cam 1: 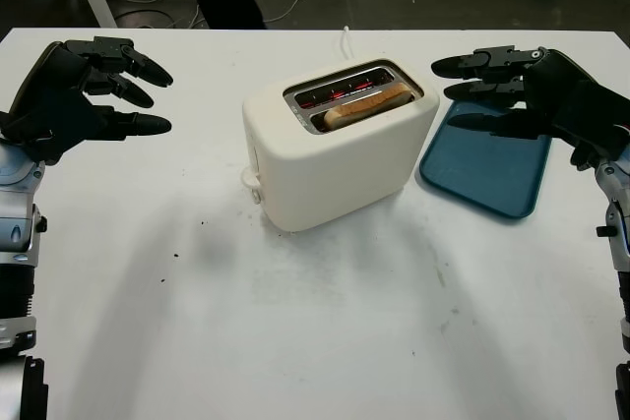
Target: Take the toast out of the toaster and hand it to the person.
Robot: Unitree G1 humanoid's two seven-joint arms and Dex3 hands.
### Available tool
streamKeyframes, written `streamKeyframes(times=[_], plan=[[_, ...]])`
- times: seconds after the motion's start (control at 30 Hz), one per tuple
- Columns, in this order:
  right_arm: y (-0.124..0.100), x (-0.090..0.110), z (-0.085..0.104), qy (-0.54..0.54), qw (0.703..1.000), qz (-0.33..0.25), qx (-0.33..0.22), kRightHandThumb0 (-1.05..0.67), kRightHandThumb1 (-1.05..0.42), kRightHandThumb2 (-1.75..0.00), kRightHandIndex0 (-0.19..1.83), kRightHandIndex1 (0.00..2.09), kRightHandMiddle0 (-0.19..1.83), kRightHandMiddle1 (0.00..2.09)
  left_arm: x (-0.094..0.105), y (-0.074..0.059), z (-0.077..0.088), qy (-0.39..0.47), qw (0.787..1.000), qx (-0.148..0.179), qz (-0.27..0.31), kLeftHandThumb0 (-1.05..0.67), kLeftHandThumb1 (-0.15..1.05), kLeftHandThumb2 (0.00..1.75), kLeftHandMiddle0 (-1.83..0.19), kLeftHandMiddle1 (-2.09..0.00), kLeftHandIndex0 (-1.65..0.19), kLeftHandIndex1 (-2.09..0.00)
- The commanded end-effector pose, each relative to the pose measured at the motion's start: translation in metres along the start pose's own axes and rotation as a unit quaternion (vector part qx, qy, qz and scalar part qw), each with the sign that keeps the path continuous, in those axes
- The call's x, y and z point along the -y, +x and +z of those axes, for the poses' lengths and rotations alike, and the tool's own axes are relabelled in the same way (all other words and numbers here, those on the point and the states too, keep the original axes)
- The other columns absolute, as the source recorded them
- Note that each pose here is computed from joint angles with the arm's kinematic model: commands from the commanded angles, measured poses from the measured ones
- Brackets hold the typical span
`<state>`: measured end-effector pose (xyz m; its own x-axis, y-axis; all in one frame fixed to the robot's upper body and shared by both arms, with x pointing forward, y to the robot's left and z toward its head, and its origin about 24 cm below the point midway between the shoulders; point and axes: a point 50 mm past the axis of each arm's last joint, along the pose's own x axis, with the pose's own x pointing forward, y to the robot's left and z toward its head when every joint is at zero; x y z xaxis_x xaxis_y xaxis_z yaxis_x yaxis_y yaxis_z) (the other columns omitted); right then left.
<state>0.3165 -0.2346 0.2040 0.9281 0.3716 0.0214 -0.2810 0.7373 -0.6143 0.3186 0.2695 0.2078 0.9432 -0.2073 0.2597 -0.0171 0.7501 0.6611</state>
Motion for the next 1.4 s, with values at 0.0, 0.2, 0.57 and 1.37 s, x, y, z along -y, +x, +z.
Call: streamKeyframes(times=[0.0, 0.2, 0.57, 1.37], plan=[[0.0001, 0.0004, 0.0035, -0.003, 1.000, -0.001, 0.005, -0.55, -0.83, 0.00, 0.50, 0.27, 0.62, 0.00, -0.0011, 0.0002, 0.0020, 0.000, 1.000, 0.007, 0.003, -1.05, 0.62, 0.00, -0.75, -0.91, -0.77, -0.76], [-0.0002, 0.0003, 0.0021, 0.006, 1.000, -0.001, 0.003, -0.56, -0.83, 0.00, 0.49, 0.28, 0.62, 0.00, -0.0017, 0.0000, 0.0020, -0.004, 1.000, 0.005, 0.004, -1.05, 0.62, 0.00, -0.74, -0.91, -0.77, -0.76], [-0.0002, 0.0003, 0.0035, -0.008, 1.000, 0.000, 0.004, -0.56, -0.84, 0.00, 0.49, 0.30, 0.61, 0.00, -0.0016, 0.0001, 0.0021, 0.000, 1.000, 0.006, 0.006, -1.05, 0.62, 0.00, -0.75, -0.93, -0.77, -0.77], [-0.0002, -0.0003, 0.0023, -0.005, 1.000, -0.001, 0.006, -0.58, -0.84, 0.00, 0.47, 0.34, 0.62, 0.00, -0.0022, -0.0003, 0.0018, 0.002, 1.000, 0.006, 0.006, -1.05, 0.62, 0.00, -0.75, -0.92, -0.76, -0.78]])
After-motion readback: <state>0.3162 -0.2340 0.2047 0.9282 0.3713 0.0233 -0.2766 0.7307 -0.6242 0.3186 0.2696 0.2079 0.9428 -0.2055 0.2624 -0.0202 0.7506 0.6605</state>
